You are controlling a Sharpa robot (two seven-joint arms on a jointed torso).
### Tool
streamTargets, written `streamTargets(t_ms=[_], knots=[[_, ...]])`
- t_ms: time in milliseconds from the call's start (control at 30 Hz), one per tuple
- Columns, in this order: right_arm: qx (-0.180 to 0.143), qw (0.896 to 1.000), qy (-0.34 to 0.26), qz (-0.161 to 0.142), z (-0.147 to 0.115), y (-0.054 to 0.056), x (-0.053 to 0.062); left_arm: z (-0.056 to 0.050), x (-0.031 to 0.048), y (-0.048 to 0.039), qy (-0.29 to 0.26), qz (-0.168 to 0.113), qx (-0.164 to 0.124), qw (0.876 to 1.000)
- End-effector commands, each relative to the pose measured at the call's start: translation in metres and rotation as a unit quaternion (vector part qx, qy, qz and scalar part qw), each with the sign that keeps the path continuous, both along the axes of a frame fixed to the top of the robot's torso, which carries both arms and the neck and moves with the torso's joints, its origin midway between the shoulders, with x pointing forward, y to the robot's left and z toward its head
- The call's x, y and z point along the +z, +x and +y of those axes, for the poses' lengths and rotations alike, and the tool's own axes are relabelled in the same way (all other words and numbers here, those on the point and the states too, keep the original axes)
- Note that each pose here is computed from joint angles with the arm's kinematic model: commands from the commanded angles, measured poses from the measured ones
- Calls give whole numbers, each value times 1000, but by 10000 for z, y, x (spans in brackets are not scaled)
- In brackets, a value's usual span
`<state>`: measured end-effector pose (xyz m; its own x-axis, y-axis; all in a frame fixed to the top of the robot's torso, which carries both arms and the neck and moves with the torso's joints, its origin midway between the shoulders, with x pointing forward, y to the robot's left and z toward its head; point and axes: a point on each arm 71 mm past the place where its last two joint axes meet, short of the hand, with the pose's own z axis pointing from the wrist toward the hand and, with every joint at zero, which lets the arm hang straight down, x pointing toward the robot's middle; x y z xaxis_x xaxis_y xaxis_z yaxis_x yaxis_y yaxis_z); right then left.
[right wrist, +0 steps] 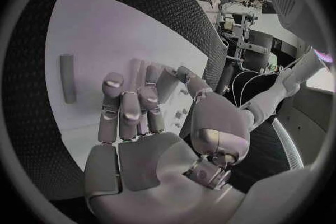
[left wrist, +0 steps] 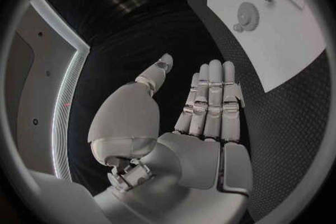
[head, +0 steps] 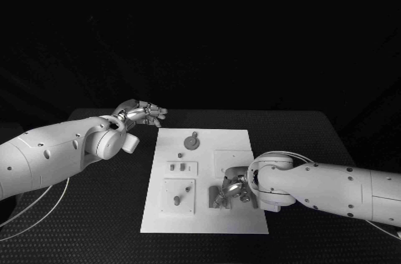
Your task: Assemble the parts on the task board
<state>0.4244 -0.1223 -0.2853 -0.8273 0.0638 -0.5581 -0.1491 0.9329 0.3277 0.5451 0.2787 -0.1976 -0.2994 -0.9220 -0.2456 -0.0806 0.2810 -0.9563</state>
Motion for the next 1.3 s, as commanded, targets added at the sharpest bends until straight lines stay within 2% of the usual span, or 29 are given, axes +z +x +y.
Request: streamTargets(t_ms=[33, 233, 667, 1300], knots=[[13, 1000, -17, 6, -7, -2, -30, -26, 13, 1, -3, -2, -7, 1000], [15, 1000, -21, 9, 3, -18, -59, -25, 13, 1, -3, -2, -7, 1000], [27, 999, -28, -12, 52, -29, -77, -22, 13, 1, -3, -2, -7, 1000], [5, 1000, -8, 8, -75, -59, -78, -9, 14, 1, -1, -3, -6, 1000]])
